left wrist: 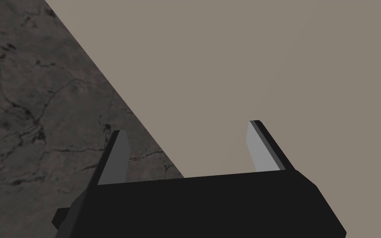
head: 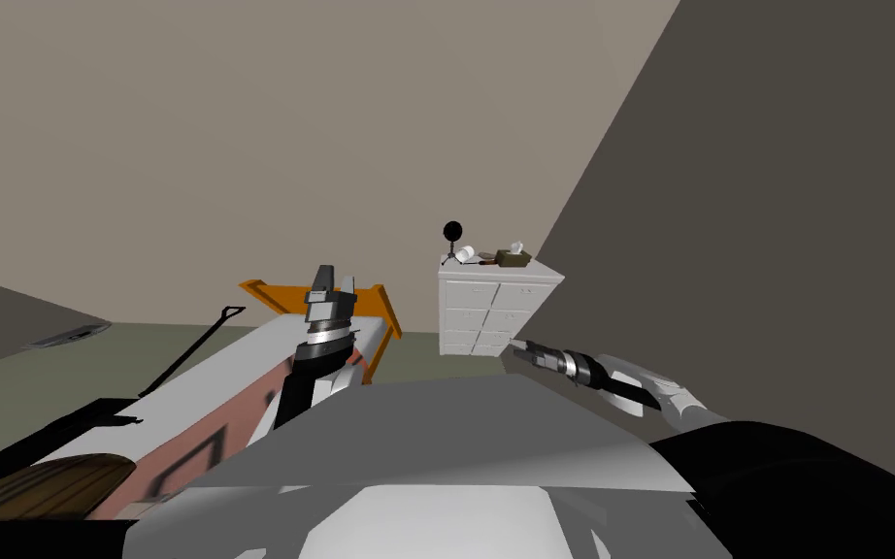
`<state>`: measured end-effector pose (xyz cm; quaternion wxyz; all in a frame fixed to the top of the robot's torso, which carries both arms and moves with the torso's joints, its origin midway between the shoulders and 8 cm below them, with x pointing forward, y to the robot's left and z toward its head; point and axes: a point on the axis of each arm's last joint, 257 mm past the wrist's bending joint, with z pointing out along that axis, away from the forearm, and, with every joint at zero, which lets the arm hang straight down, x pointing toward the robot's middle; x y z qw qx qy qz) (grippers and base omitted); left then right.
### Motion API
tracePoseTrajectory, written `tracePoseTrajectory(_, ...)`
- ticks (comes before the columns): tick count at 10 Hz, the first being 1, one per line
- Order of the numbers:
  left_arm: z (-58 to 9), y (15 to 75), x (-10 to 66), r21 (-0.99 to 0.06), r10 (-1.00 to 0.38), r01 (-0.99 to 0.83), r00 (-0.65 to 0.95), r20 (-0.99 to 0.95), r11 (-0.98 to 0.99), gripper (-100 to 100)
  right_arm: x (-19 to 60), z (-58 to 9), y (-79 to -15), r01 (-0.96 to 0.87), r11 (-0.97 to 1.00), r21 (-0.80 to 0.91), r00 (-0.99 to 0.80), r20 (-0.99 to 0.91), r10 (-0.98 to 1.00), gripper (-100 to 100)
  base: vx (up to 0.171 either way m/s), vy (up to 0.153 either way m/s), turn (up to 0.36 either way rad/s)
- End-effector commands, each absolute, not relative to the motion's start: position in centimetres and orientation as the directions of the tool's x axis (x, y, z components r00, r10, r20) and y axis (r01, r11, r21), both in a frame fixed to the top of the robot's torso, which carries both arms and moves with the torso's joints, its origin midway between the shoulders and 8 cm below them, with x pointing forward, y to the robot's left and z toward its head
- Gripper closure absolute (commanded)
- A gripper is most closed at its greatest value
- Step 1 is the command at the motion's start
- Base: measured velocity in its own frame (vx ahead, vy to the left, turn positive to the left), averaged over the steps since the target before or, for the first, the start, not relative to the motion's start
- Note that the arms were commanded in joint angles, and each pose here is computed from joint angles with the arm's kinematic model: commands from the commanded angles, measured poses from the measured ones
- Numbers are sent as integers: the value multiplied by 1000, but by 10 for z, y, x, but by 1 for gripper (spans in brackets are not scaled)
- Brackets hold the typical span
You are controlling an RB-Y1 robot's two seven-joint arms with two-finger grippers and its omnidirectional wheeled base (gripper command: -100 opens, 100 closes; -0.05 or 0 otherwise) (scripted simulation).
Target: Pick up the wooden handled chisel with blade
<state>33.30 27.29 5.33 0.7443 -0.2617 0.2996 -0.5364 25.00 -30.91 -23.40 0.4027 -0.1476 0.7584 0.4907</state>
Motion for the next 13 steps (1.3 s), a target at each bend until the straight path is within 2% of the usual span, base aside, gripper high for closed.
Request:
tracePoseTrajectory(1, 53, 273, 333, -711, -955, 642, 245, -165, 287, 0, 245, -240, -329, -615, 502, 608, -652, -750, 108, -100, -49, 19, 144)
tracePoseTrajectory(13, 53, 273, 333, -711, -955, 642, 245, -165, 288, 0, 238, -221, -441, -633, 637, 440, -707, -664, -244, -100, -32, 18, 86)
